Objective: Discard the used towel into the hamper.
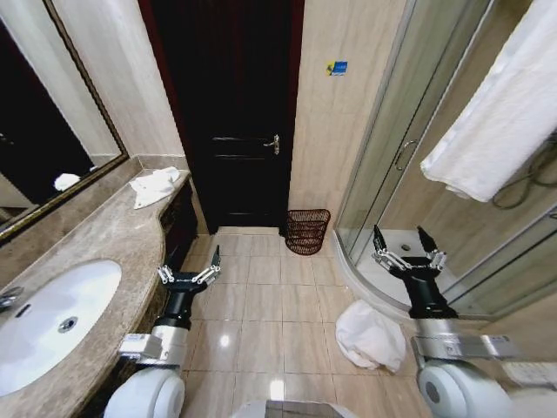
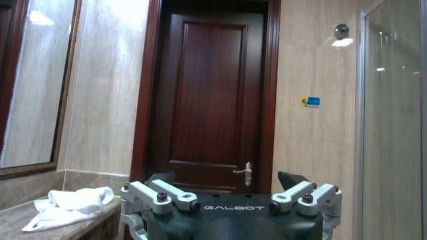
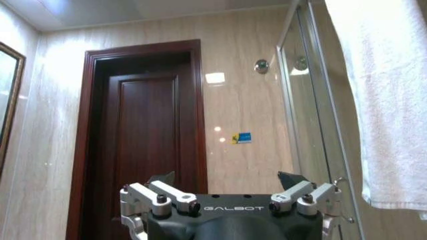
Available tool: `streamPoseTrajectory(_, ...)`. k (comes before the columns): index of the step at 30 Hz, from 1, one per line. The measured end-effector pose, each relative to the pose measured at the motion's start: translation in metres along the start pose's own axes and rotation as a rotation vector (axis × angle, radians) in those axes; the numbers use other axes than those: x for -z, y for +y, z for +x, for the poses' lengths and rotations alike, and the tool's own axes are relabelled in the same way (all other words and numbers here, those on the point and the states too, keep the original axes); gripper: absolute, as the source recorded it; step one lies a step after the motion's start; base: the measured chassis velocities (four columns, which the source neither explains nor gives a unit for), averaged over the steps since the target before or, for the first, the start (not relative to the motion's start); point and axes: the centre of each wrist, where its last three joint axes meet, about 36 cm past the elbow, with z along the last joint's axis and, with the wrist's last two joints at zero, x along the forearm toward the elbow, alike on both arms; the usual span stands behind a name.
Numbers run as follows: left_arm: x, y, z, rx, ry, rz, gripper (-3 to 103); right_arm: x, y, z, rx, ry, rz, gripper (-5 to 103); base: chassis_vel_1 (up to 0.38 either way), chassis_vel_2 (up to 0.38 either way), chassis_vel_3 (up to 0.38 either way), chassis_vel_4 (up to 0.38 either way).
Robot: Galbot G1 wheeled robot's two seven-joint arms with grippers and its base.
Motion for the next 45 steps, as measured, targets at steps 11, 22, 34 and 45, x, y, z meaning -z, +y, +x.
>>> streamPoseTrajectory(11,0.001,0.000,-0.002,-0.029,0.001,0.003,100,-0.004,0.005,0.005,-0.041,0.041,-0.029,100,0.000,0.000,0.000,0.000)
streamPoseTrajectory(22,0.001,-0.003,-0.004,-0.041,-0.004,0.005,100,-0.005,0.006,0.009,-0.061,0.059,-0.033,100,0.000,0.000,0.000,0.000)
streamPoseTrajectory(34,0.001,-0.005,-0.004,-0.046,-0.005,-0.001,100,-0.006,0.009,0.013,-0.041,0.082,-0.022,100,0.000,0.000,0.000,0.000)
streamPoseTrajectory(45,0.000,-0.005,-0.002,-0.047,0.010,0.007,100,-0.005,0.008,0.009,-0.022,0.067,-0.019,100,0.000,0.000,0.000,0.000)
